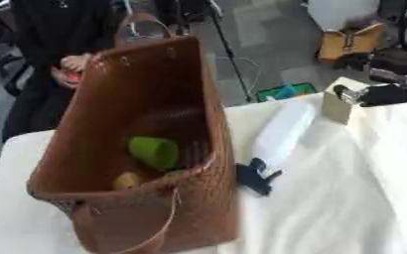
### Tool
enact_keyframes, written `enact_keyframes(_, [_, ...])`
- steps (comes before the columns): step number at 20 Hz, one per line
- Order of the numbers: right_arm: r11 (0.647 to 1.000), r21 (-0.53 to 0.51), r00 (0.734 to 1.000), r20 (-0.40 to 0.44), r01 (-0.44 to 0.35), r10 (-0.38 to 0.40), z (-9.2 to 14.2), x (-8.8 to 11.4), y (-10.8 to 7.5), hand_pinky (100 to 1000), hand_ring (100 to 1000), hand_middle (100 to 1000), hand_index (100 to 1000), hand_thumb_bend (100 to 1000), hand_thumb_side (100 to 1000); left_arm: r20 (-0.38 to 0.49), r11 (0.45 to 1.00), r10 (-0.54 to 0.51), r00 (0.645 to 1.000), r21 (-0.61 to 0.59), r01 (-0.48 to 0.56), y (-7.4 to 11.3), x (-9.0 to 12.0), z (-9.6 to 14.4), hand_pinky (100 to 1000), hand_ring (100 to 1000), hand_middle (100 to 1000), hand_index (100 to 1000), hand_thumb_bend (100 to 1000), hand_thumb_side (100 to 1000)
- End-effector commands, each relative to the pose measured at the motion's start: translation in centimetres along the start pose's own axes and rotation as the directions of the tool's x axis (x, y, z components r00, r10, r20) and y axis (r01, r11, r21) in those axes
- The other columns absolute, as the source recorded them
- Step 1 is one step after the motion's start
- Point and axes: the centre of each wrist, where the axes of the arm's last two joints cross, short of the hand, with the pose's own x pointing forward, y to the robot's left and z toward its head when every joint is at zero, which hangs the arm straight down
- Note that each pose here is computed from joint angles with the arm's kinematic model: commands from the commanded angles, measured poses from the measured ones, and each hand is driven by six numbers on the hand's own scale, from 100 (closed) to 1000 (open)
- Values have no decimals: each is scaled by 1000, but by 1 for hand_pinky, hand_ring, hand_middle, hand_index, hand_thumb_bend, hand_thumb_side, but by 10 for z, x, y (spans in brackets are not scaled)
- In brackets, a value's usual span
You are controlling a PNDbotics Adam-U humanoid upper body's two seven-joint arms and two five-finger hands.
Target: Pick up objects on the table and place them in the box.
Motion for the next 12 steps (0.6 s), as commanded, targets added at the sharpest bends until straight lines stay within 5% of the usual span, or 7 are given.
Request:
enact_keyframes(1, [998, -48, 998, -30, -51, 50, 11, -11, -27, 858, 996, 1000, 1000, 195, 950, 29, 1000, 6, 1000, -1, -6, 1, 3, -7, 666, 718, 829, 731, 100, 775])
enact_keyframes(12, [996, -77, 998, -42, -49, 46, 19, -20, -30, 869, 991, 1000, 1000, 172, 974, 47, 1000, 27, 999, 2, -27, -4, 5, -12, 667, 718, 828, 731, 100, 767])
